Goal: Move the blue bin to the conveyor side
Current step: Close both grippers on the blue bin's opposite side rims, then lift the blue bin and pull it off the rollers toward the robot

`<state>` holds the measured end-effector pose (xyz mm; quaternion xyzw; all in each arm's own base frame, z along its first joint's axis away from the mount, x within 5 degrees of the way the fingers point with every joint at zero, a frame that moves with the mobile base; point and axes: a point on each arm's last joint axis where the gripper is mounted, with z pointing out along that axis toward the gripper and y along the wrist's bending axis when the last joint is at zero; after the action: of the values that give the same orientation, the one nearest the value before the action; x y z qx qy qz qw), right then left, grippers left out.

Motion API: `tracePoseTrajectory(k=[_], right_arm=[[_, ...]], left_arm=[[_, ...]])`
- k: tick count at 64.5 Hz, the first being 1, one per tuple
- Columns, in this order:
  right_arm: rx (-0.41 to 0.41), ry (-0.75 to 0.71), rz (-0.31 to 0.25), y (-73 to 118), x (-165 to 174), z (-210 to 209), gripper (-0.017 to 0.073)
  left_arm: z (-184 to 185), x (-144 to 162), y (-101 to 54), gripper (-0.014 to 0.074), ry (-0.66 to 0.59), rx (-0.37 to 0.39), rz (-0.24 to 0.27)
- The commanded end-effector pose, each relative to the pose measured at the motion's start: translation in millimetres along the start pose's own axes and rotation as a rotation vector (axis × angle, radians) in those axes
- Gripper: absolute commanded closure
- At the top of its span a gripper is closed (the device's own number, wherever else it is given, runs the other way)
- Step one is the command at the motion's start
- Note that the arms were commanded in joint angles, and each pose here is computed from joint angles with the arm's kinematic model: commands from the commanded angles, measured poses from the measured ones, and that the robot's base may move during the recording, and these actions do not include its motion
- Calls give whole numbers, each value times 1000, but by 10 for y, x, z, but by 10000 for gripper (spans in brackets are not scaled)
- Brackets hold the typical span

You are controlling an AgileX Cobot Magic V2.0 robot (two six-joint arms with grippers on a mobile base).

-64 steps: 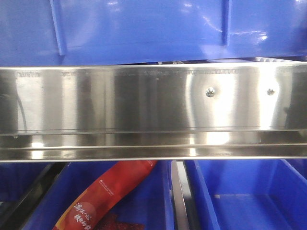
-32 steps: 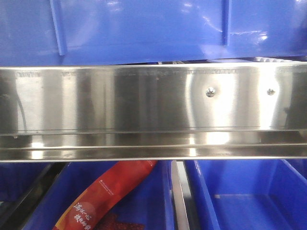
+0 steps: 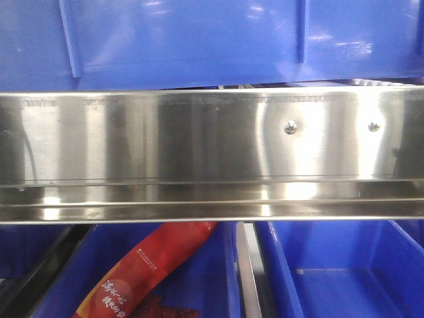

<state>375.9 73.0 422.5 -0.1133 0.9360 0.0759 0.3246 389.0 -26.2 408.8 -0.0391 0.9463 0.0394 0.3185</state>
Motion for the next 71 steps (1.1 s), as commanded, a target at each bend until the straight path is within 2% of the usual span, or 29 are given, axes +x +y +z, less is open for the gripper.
tracePoseTrajectory(k=[1,7,24,46,71], right_arm=[[7,-20,6,1,-7,-48,624],[7,-20,6,1,-7,-48,624],[8,-38,4,11,-6,-137,624],[11,-147,-9,74,32,-665,624],[14,-303,-26,169,188,-1409,624]], left_arm=[[-34,-14,2,640,-14,11,-6],[-34,-14,2,576,-14,11,-6],[-81,-15,10,582,-23,13,-7],[-644,5,97,582,-148,31,-20],[-1289,144,45,582,-271,83,2]])
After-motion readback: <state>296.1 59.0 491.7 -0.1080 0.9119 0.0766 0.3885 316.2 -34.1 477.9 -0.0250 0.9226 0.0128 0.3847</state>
